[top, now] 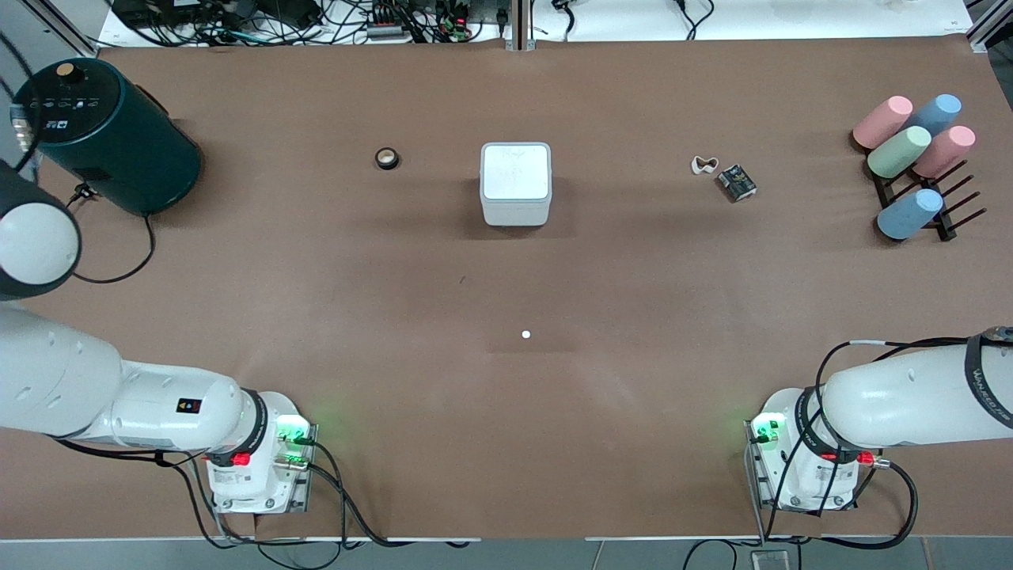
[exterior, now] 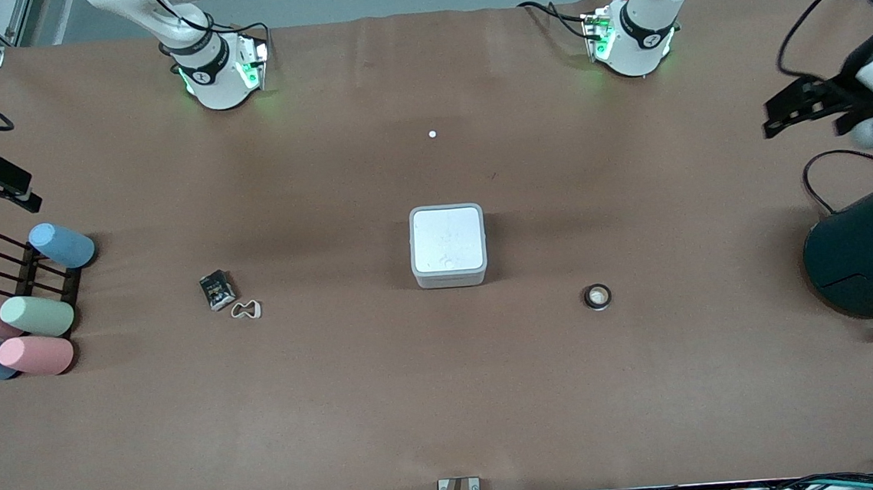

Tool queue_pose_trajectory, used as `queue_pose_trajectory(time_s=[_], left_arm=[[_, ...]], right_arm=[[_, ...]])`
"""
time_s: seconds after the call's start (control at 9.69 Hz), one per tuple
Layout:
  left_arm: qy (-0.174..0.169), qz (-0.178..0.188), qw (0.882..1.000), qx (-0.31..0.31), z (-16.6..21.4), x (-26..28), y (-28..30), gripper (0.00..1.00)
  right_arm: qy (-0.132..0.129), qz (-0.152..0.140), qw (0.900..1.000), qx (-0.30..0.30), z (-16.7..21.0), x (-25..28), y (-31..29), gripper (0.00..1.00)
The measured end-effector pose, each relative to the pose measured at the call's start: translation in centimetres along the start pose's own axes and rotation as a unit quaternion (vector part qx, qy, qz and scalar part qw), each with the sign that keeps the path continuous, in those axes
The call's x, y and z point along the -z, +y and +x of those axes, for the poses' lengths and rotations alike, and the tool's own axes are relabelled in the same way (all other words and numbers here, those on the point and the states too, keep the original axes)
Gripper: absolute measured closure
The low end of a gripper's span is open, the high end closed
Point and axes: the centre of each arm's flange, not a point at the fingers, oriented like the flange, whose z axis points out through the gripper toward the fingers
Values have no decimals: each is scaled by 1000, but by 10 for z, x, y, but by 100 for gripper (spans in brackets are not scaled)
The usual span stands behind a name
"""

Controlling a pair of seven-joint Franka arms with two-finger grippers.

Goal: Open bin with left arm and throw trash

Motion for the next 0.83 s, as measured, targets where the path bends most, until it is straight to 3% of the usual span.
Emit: queue_pose_trajectory(time_s=[0.21,0.62,0.72,0.83], left_arm=[[-25,-32,999,20,33,-56,65,29],[-11,-32,999,36,57,-167,230,89],[3,-37,999,31,60,-190,258,99],[19,-46,998,28,67,-209,276,99]], right_arm=[[-13,2,1000,18,2,-12,-19,0],[-47,3,992,120,7,-65,-77,0],[-57,3,988,141,8,-78,-97,0],[-67,2,985,157,9,-91,-114,0]])
